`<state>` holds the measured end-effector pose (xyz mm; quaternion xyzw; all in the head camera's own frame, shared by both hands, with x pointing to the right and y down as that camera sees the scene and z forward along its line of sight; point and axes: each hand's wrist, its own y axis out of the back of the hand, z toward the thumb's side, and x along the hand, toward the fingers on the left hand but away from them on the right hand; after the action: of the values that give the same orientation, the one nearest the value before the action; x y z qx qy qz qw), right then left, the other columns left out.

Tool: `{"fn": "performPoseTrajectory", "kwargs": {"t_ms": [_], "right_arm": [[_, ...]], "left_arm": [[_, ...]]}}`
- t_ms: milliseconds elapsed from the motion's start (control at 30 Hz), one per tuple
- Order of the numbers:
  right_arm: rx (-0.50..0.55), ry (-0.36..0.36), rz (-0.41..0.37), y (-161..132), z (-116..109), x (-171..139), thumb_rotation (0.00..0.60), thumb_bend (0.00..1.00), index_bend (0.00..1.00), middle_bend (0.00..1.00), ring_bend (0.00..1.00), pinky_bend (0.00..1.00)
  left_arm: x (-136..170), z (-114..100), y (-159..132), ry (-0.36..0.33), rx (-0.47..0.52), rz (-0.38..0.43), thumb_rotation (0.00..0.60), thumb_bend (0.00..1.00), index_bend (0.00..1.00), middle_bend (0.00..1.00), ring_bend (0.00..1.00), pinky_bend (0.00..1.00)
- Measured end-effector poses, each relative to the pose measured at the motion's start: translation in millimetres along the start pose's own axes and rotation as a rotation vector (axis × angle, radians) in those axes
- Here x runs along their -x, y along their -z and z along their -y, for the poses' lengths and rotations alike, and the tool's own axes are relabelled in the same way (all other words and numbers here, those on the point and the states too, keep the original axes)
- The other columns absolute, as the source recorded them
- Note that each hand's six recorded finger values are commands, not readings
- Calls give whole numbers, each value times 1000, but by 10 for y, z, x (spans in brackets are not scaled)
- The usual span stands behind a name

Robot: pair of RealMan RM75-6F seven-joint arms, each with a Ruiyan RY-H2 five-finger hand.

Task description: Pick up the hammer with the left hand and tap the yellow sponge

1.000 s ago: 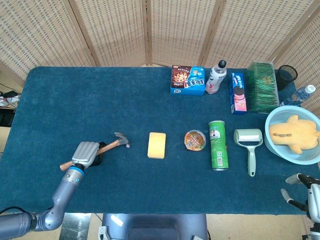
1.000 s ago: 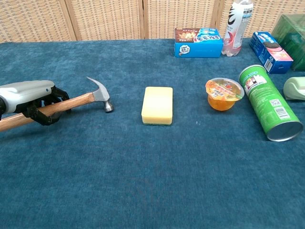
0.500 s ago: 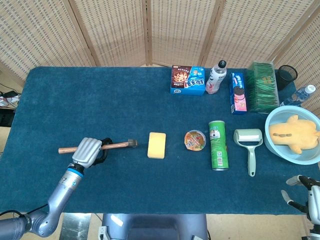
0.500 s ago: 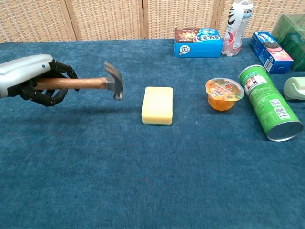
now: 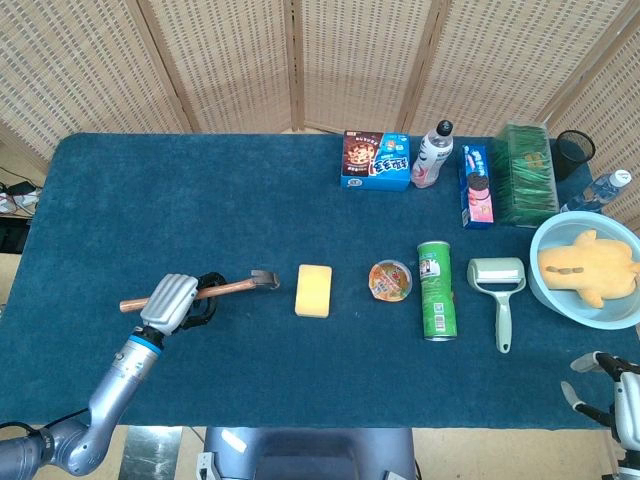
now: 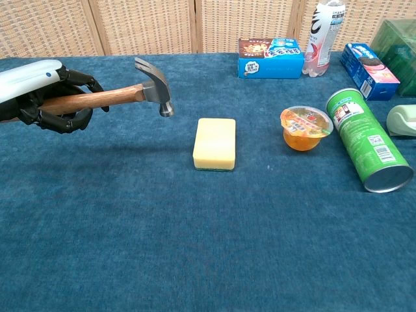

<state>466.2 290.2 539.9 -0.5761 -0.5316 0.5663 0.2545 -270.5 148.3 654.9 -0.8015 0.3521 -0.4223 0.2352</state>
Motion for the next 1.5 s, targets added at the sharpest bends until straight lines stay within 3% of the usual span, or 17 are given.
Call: {"fn": "performPoseTrajectory", "kwargs": {"t_ms": [333,667,1067,1167,1400,1500], "right_arm": [[1,-2,11,13,9,21,600,282,494,516,459,395],[6,7,44,135,-15,-6,600,282,494,516,459,394],[14,13,51,177,-32,-43,600,283,494,516,459,394],[14,18,44,164,-45,-47,600,284,494,516,459,395],[12,16,38,136,-39,-57,600,283,494,516,459,394],[10,20,34,122,-48,-59,600,283,494,516,459,394]], "left_arm": [[-303,-46,-171,59,39,15,600,762,583,666,689,783],[-639,218,-399,185,77,10,600,762,590,693,711,801],[-773,467,-443,297,-119,-17,600,753,590,697,712,802],[-765,408,-476,280,-116,-17,600,748,590,697,712,801],[-693,79,-589,130,-18,17,600,745,589,698,712,802],[-635,-8,-601,100,35,30,600,745,592,700,712,802]]}}
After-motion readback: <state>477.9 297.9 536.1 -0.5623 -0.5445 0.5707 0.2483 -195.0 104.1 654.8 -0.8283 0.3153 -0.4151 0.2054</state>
